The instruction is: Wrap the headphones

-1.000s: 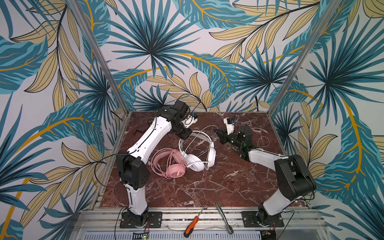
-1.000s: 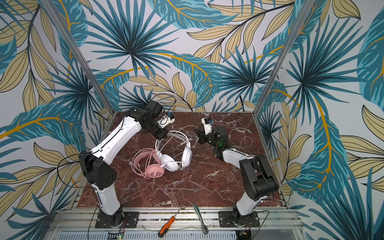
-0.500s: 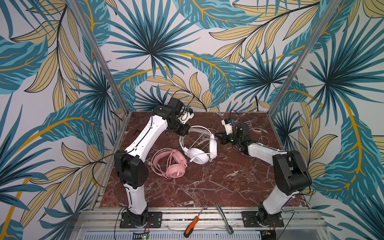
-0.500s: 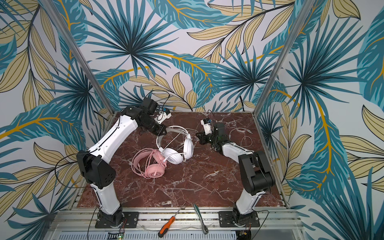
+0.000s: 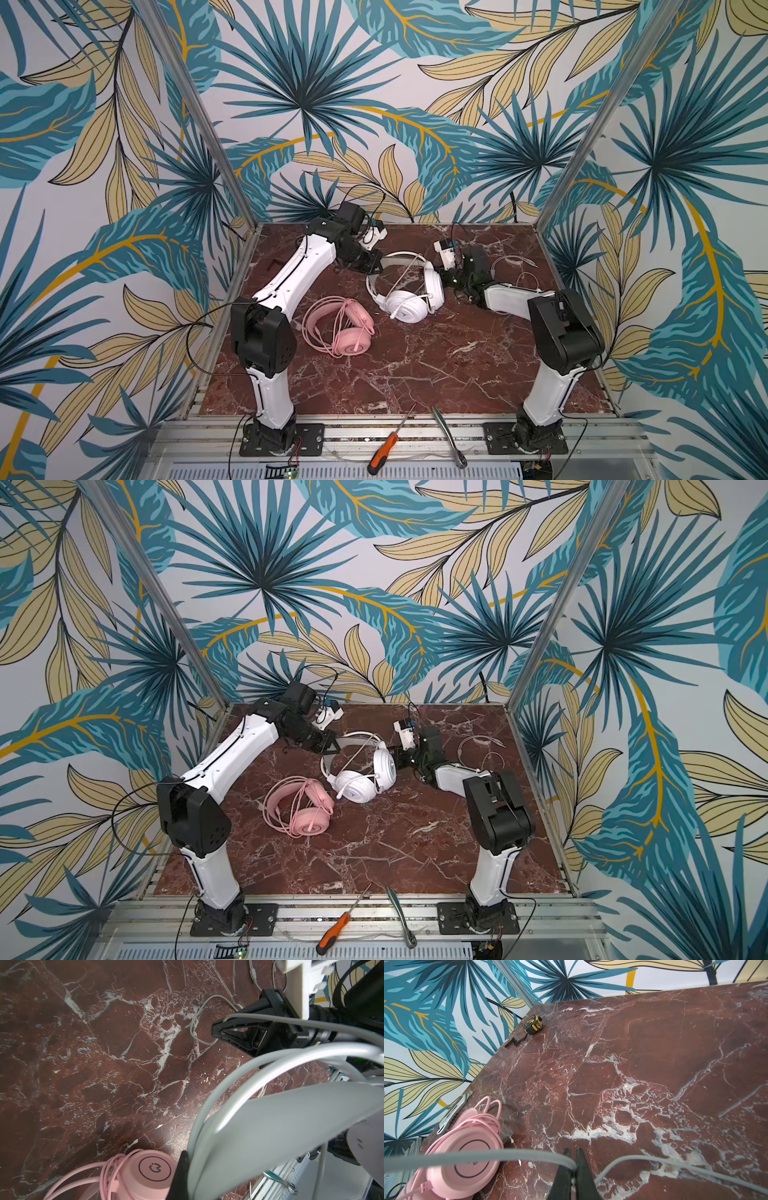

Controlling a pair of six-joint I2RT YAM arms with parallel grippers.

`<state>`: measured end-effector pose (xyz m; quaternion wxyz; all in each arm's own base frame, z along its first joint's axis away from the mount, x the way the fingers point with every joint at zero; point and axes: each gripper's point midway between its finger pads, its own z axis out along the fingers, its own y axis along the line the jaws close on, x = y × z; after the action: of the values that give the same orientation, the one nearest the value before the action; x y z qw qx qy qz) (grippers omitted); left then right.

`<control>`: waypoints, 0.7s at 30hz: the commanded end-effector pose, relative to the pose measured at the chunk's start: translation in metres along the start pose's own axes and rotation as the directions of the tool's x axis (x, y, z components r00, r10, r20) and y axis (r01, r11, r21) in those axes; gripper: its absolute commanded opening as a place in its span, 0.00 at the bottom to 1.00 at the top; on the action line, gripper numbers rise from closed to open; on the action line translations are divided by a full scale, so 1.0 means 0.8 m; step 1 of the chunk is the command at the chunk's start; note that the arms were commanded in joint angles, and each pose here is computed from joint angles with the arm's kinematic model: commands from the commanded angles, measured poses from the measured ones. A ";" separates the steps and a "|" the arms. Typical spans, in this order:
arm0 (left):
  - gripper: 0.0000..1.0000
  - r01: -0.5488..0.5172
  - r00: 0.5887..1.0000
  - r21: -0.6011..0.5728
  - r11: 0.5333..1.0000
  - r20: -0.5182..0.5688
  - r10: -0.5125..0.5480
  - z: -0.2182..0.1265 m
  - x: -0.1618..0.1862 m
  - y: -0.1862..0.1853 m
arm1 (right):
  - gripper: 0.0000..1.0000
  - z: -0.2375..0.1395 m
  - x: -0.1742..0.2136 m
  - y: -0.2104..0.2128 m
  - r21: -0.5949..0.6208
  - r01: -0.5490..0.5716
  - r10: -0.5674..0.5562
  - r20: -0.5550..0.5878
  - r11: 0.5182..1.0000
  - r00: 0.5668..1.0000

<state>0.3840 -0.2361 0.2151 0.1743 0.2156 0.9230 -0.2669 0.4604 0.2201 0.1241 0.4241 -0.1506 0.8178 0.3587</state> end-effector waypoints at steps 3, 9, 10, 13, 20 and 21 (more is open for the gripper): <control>0.00 -0.071 0.993 0.076 0.995 0.094 0.064 -0.037 -0.013 -0.038 | 0.12 0.016 -0.011 0.002 -0.019 -0.002 0.003 0.028 1.000 1.000; 0.00 -0.091 0.992 0.040 0.995 0.088 0.087 -0.033 -0.012 -0.036 | 0.19 0.025 -0.014 0.003 -0.031 0.010 -0.008 0.047 0.999 0.999; 0.00 -0.092 0.992 0.034 0.995 0.089 0.089 -0.034 -0.012 -0.034 | 0.21 0.026 -0.015 0.004 -0.033 0.011 -0.010 0.050 0.999 0.999; 0.00 -0.095 0.992 0.030 0.995 0.092 0.091 -0.035 -0.013 -0.035 | 0.28 0.028 -0.014 0.006 -0.037 0.020 -0.018 0.051 0.999 0.999; 0.00 -0.096 0.992 0.023 0.995 0.079 0.094 -0.037 -0.012 -0.035 | 0.51 0.031 -0.017 0.004 -0.021 0.062 -0.060 0.086 0.998 0.994; 0.00 -0.096 0.993 0.022 0.995 0.077 0.094 -0.037 -0.011 -0.035 | 0.53 0.032 -0.018 0.003 -0.017 0.073 -0.071 0.092 0.997 0.993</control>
<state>0.3762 -0.2385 0.2241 0.1894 0.2381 0.9164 -0.2599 0.4770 0.2378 0.1258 0.4511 -0.1585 0.7973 0.3683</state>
